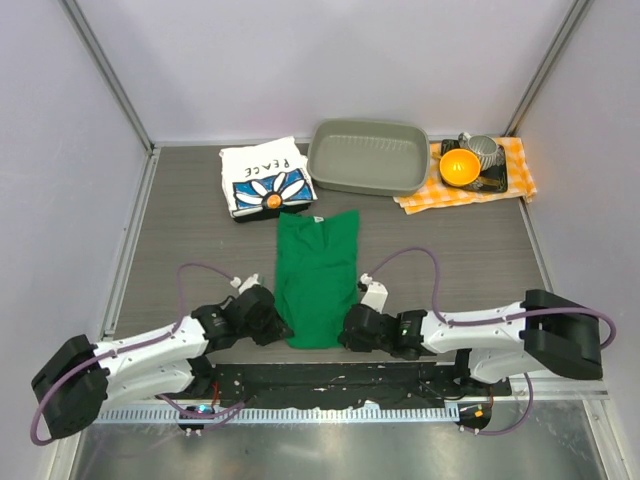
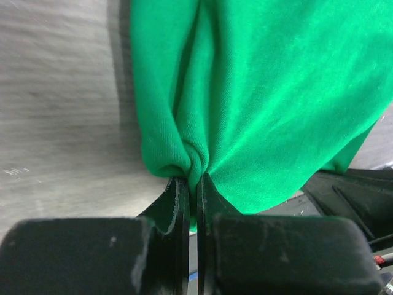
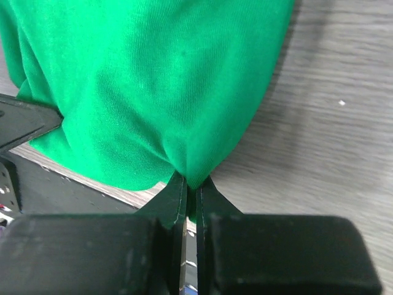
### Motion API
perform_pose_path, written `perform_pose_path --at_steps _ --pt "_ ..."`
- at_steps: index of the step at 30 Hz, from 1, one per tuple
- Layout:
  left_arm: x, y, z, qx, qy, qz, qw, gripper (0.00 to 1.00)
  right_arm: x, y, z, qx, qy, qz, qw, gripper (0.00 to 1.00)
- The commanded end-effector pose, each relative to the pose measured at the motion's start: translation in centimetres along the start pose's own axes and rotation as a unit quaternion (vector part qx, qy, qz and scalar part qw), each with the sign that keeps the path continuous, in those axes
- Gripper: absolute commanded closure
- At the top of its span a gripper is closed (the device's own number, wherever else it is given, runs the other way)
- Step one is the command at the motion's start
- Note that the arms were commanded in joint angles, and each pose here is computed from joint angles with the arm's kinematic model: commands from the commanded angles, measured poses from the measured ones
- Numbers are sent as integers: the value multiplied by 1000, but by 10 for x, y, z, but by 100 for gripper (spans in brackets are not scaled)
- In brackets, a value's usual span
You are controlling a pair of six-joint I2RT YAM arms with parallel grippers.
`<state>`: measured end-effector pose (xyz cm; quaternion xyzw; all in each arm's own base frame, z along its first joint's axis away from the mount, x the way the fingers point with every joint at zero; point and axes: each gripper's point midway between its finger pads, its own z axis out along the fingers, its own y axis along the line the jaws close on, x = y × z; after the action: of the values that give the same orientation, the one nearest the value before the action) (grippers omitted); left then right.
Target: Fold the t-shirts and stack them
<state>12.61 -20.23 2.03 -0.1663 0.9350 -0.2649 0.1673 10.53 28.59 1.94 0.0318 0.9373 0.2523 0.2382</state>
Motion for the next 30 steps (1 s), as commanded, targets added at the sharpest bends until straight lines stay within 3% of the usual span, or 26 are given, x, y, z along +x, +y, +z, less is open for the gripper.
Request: perform_pose_path --at_steps 1,7,10,19,30 --pt "29 21 2 -52 17 3 999 100 6 -28 -20 47 -1 -44 998 99" --pt "54 7 -4 -31 16 20 999 100 10 -20 -41 25 -25 -55 998 99" --pt "46 -16 -17 -13 1 30 999 100 -2 -5 -51 7 -47 -63 997 99" --pt "-7 -90 -78 36 -89 81 992 100 -61 47 -95 -16 -136 -99 986 99" --pt "-78 -103 -80 15 -156 64 986 100 -152 37 -99 39 -203 -105 973 99"
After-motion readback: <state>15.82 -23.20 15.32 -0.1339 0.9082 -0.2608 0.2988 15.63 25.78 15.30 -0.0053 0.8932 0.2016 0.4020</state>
